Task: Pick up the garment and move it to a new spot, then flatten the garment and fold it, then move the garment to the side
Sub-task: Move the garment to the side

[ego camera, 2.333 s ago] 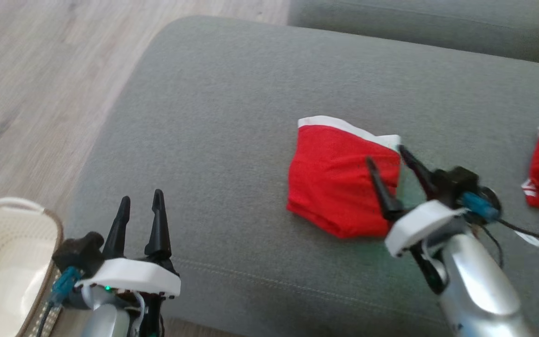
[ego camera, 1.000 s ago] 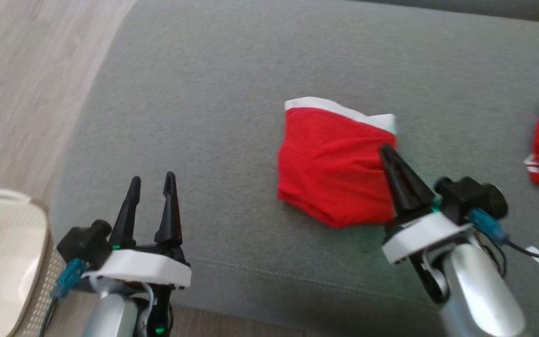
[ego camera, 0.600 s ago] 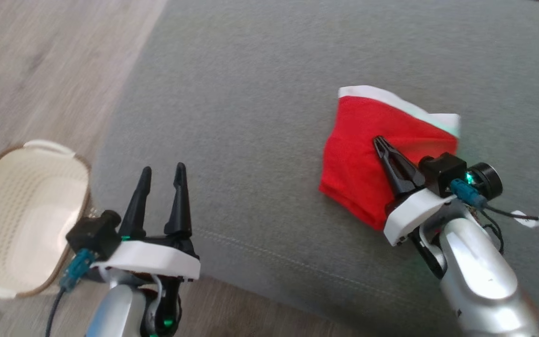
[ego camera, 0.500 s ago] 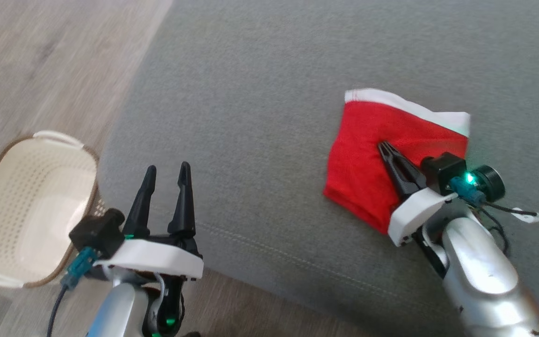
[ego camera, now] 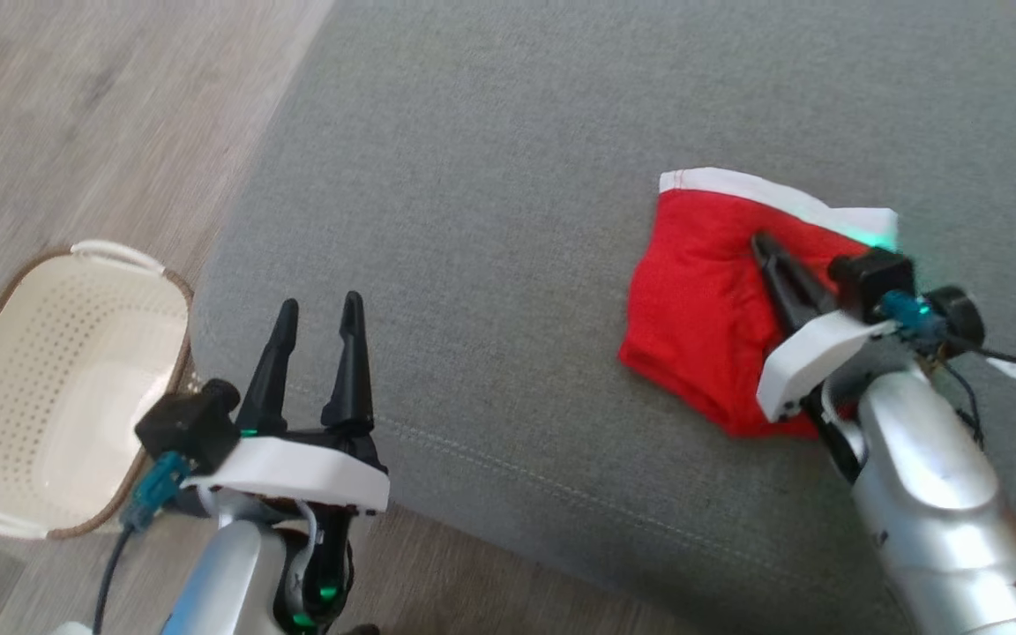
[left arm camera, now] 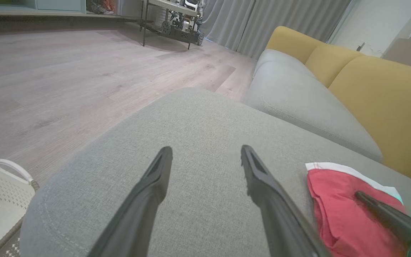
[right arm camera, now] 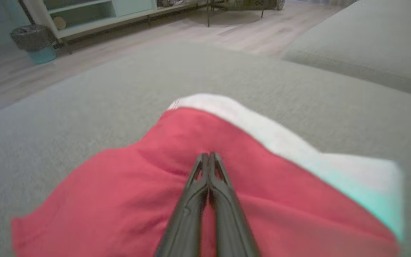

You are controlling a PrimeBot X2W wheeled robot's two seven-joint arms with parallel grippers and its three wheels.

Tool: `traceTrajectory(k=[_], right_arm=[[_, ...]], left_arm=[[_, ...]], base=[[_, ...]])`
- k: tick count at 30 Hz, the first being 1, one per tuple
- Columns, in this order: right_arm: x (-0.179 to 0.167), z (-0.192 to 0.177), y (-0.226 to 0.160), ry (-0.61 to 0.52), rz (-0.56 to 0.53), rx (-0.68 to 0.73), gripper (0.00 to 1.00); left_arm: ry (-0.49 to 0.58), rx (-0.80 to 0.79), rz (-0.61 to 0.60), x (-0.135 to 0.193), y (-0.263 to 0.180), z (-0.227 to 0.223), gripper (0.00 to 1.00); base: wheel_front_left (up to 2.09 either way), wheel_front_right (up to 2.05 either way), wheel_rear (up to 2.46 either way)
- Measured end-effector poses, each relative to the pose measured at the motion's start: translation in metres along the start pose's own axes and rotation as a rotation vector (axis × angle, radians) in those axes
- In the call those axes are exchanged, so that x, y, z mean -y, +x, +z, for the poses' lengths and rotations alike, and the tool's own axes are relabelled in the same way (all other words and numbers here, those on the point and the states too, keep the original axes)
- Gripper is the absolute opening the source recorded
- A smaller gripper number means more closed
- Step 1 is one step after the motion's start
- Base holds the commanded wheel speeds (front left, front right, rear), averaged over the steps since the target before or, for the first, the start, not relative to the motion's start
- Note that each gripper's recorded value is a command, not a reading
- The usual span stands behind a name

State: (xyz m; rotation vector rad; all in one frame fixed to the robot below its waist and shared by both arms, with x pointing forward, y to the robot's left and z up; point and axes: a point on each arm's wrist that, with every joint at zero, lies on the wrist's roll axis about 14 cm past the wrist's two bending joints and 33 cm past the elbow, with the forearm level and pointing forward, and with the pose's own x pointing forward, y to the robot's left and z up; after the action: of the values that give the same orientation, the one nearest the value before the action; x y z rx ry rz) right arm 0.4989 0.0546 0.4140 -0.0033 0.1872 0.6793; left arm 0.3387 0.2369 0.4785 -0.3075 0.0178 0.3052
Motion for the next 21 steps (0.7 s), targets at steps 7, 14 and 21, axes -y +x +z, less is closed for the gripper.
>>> traceTrajectory(k=[7, 14, 21], right_arm=[[0.036, 0.010, -0.027, 0.015, -0.129, 0.039, 0.00], [0.060, -0.034, -0.046, 0.027, -0.212, -0.090, 0.00], [0.065, -0.020, -0.038, 0.039, -0.229, -0.059, 0.00]], left_arm=[[-0.014, 0.021, -0.026, 0.007, 0.002, 0.006, 1.00], [-0.015, 0.006, -0.043, 0.012, 0.004, 0.001, 1.00], [-0.011, 0.013, -0.032, 0.008, 0.003, 0.003, 1.00]], base=[[0.00, 0.00, 0.00], [0.00, 0.00, 0.00], [0.00, 0.00, 0.00]])
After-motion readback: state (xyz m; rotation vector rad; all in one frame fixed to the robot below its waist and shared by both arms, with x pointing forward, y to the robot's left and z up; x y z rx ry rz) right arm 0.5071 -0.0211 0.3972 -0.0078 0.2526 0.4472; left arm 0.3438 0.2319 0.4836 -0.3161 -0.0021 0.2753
